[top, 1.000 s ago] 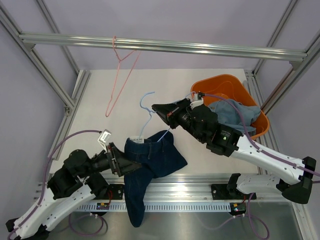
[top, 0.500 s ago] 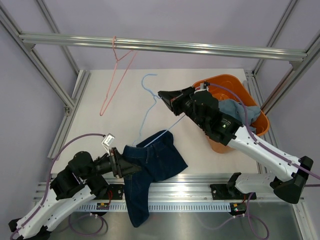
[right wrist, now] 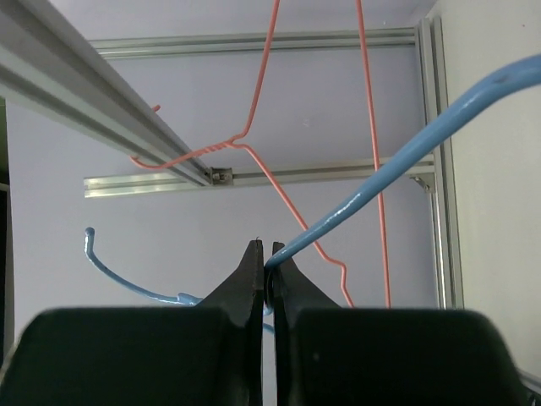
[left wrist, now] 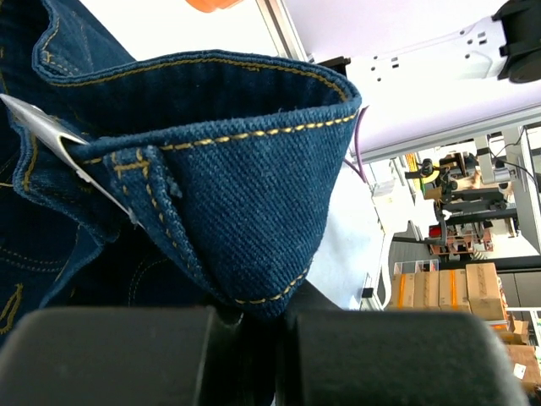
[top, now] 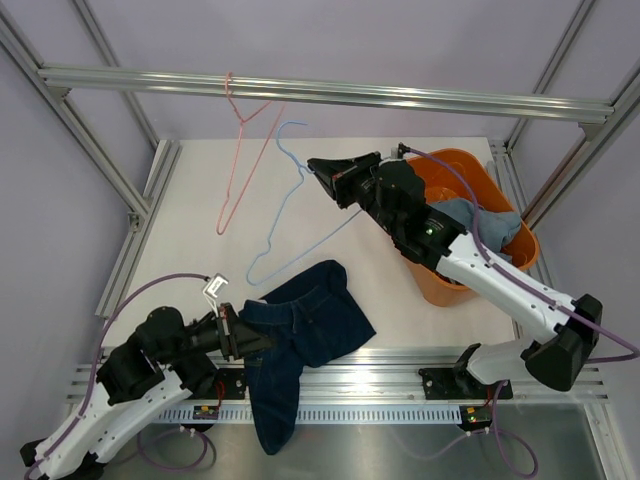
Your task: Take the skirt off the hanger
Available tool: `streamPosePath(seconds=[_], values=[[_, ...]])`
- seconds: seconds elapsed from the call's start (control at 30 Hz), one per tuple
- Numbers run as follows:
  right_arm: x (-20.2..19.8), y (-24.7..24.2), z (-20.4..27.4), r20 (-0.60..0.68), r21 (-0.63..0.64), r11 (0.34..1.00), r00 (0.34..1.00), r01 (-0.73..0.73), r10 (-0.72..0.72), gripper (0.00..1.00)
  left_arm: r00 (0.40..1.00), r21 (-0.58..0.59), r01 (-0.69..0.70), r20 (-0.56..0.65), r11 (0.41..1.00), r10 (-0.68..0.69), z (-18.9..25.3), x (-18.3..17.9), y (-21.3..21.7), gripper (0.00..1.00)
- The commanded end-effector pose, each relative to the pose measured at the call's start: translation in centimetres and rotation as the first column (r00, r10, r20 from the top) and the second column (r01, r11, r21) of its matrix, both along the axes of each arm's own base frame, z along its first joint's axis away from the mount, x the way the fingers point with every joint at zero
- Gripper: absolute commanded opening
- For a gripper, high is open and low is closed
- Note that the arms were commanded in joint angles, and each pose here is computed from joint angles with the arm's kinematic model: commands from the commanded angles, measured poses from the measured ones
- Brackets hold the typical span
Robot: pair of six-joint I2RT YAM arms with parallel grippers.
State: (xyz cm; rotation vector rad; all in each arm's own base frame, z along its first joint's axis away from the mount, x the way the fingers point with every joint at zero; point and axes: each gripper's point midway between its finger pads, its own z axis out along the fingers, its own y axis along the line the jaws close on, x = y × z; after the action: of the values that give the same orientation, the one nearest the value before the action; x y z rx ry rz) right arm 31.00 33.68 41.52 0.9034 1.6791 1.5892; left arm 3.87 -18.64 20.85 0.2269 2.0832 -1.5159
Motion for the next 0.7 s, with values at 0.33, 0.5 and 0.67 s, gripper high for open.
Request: streamPosePath(seconds=[0.33, 0.5, 0.67], values=[[5.1, 2.3, 6.9, 0.192, 0.16, 0.984, 0.981, -0.071, 0.04, 0.0, 0.998, -0.047, -0.005, 0.068, 0.999, 0.008, 2.2, -0.2, 0.6, 0.0], [6.4, 3.3, 6.7, 0.202, 0.233, 0.967, 0.978, -0.101, 0.054, 0.0, 0.999, -0.058, 0.01, 0.053, 0.998, -0.007, 1.4, -0.1, -0.1, 0.0], [7.0, 3.5, 6.9, 0.224, 0.306, 0.944, 0.973, -0.122, 0.054, 0.0, 0.999, -0.058, 0.014, 0.05, 0.998, -0.011, 1.2, -0.1, -0.2, 0.0]])
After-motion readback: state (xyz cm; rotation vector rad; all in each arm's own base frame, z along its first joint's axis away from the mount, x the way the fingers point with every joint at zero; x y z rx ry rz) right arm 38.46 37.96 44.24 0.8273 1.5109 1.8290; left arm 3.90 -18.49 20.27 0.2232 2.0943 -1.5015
